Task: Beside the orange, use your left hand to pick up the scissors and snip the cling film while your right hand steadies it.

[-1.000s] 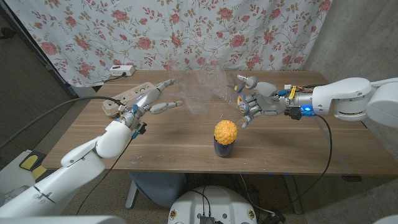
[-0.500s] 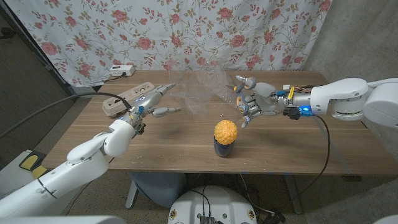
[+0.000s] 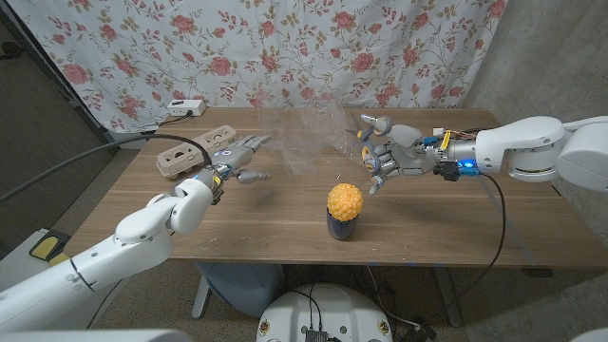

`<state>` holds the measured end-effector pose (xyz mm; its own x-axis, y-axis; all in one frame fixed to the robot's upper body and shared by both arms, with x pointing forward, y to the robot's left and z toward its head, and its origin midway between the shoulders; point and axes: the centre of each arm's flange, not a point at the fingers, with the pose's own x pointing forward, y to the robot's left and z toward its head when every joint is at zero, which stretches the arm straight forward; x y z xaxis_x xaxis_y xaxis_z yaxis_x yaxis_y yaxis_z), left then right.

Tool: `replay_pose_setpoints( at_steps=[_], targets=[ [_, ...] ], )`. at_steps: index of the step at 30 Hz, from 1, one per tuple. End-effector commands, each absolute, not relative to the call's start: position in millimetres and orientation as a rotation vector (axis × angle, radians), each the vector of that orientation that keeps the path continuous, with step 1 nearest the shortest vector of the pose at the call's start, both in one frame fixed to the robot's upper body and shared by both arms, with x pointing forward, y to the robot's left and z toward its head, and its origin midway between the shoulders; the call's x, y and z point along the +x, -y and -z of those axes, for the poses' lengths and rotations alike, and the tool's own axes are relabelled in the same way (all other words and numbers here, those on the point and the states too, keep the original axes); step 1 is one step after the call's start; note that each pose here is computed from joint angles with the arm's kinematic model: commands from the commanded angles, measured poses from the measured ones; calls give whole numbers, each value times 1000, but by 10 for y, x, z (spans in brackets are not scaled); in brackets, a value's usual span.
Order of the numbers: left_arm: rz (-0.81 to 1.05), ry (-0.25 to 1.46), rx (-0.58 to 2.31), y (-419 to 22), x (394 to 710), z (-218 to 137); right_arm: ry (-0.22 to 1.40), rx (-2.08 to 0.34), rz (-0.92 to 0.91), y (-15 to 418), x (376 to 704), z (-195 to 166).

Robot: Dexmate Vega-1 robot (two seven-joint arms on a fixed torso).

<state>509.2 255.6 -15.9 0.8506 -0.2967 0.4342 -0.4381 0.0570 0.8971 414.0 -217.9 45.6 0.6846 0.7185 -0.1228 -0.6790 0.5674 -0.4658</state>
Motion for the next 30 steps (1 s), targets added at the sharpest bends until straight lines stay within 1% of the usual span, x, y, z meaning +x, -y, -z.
replay_pose_setpoints(
  at_steps=[1, 6, 12, 19, 30],
  targets=[
    [-148, 550, 1645, -2466, 5248, 192, 90, -516, -825, 2191, 4106, -457],
    [-155, 573, 1675, -2288, 5314, 216, 92, -512, -838, 2173, 4105, -442],
    [-165, 603, 1666, -2180, 5386, 256, 93, -519, -844, 2164, 4088, -422],
    [-169, 614, 1659, -2129, 5462, 323, 84, -508, -842, 2186, 4110, -387],
    [-159, 596, 1640, -2156, 5554, 304, 77, -506, -848, 2178, 4151, -390]
  ],
)
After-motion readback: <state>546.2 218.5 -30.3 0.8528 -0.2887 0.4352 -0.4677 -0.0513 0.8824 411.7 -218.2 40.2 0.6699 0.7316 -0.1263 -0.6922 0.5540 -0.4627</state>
